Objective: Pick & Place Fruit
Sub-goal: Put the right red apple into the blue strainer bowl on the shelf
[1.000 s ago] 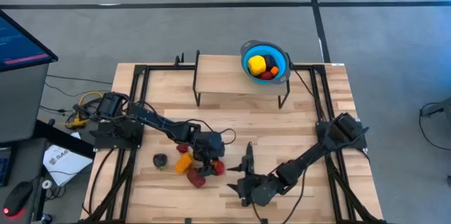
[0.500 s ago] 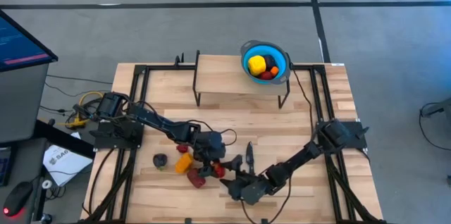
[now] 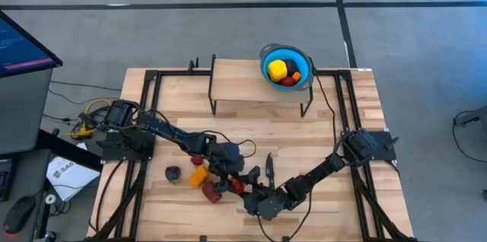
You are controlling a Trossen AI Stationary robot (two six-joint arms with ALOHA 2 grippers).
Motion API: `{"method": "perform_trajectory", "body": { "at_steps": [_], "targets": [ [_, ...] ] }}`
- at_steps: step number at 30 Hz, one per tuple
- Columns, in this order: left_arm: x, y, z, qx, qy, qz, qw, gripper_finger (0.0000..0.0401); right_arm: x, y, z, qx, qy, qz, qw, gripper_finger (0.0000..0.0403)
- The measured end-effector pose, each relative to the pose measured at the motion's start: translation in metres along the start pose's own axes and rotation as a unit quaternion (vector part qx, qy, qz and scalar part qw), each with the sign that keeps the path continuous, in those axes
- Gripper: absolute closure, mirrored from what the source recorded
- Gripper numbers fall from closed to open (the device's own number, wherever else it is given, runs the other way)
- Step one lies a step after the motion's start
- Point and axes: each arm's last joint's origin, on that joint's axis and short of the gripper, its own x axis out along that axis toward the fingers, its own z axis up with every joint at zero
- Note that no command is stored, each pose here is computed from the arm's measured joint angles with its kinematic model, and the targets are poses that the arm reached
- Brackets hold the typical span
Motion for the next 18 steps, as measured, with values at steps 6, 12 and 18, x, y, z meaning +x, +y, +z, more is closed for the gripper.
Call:
{"method": "perform_trajectory", "body": {
  "at_steps": [6, 12, 18],
  "targets": [
    [-0.001, -0.001, 0.006, 0.024, -0.023, -0.006, 0.999, 0.0074, -0.002, 0.003, -0.002, 0.054, 0.005, 0.016, 0.998, 0.0145],
    [-0.009, 0.005, 0.013, 0.038, -0.046, -0.002, 0.998, 0.0023, -0.013, 0.011, -0.001, 0.123, 0.012, 0.030, 0.992, 0.0144],
    [-0.032, 0.002, 0.025, 0.092, -0.082, 0.019, 0.992, 0.0010, -0.051, 0.006, 0.010, 0.210, 0.040, 0.055, 0.975, 0.0144]
  ]
}}
